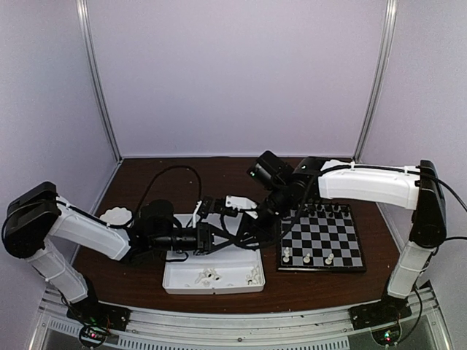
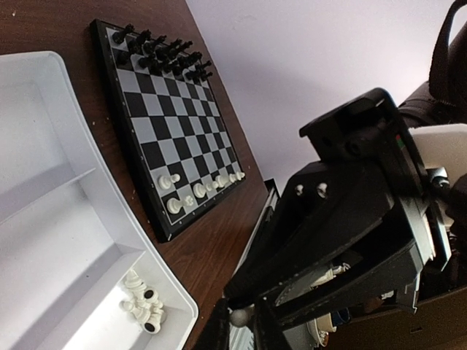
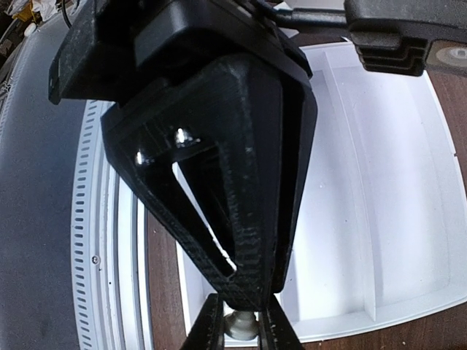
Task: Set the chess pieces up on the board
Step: Pass from the right arm to the left, then place the pawn on b2, then pick up the queen from the storage box.
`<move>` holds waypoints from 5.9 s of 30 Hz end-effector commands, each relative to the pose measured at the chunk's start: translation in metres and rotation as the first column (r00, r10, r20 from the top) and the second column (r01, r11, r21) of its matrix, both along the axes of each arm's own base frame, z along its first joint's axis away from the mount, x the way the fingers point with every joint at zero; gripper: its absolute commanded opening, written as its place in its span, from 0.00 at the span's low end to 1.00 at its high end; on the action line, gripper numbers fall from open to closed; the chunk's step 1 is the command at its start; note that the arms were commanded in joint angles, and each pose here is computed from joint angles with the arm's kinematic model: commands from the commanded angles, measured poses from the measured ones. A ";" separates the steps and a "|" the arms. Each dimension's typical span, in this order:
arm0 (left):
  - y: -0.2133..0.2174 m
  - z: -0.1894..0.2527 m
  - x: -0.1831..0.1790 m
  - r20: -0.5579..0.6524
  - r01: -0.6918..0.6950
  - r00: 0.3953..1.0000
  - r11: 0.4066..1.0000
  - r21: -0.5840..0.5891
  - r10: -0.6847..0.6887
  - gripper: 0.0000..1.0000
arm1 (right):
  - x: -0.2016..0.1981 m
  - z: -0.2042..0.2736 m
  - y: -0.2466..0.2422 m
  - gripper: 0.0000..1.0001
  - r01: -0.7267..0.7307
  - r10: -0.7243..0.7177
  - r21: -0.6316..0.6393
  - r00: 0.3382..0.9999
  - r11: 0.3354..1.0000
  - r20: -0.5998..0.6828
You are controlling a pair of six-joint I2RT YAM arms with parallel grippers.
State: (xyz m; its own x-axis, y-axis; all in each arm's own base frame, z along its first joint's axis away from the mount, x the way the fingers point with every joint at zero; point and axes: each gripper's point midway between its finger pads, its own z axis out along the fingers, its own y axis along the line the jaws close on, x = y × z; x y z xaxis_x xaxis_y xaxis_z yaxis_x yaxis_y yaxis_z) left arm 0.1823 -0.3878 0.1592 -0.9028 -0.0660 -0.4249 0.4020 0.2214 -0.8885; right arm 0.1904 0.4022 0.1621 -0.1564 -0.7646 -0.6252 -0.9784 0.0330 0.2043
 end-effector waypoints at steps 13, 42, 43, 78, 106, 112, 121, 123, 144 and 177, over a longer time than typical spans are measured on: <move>-0.041 0.038 0.013 0.126 0.096 0.987 0.995 0.007 -0.096 0.02 | 0.029 0.037 -0.031 0.28 0.076 -0.084 0.089 0.992 0.993 0.092; -0.183 -0.046 0.029 0.377 0.138 0.661 0.598 0.790 -0.649 0.00 | 0.076 0.035 -0.276 0.44 0.674 -0.680 0.092 0.724 0.733 0.114; -0.185 -0.048 0.027 0.382 0.132 0.649 0.593 0.795 -0.658 0.00 | 0.078 0.035 -0.278 0.44 0.680 -0.686 0.089 0.718 0.728 0.119; -0.204 -0.095 0.037 0.412 0.032 0.582 0.526 0.850 -0.701 0.03 | 0.088 0.024 -0.290 0.46 0.716 -0.717 0.057 0.685 0.695 0.132; -0.205 -0.097 0.037 0.408 0.033 0.588 0.525 0.850 -0.698 0.10 | 0.087 0.025 -0.289 0.47 0.713 -0.714 0.061 0.687 0.698 0.131; -0.206 -0.100 0.032 0.395 0.066 0.588 0.529 0.846 -0.706 0.10 | 0.088 0.025 -0.290 0.47 0.713 -0.714 0.061 0.687 0.698 0.134; -0.206 -0.099 0.032 0.395 0.066 0.593 0.531 0.845 -0.702 0.18 | 0.087 0.025 -0.289 0.47 0.713 -0.714 0.063 0.688 0.699 0.135; -0.206 -0.097 0.033 0.398 0.062 0.594 0.532 0.844 -0.700 0.19 | 0.087 0.025 -0.290 0.47 0.714 -0.715 0.062 0.687 0.698 0.134; -0.156 0.053 0.032 0.613 -0.023 0.620 0.770 0.638 -0.490 0.41 | 0.091 0.039 -0.293 0.47 0.710 -0.710 0.069 0.686 0.701 0.161; 0.180 0.040 0.055 0.589 -0.638 0.757 0.513 0.575 0.282 0.41 | -0.035 -0.091 0.061 0.38 0.072 -0.104 -0.251 0.987 0.965 -0.119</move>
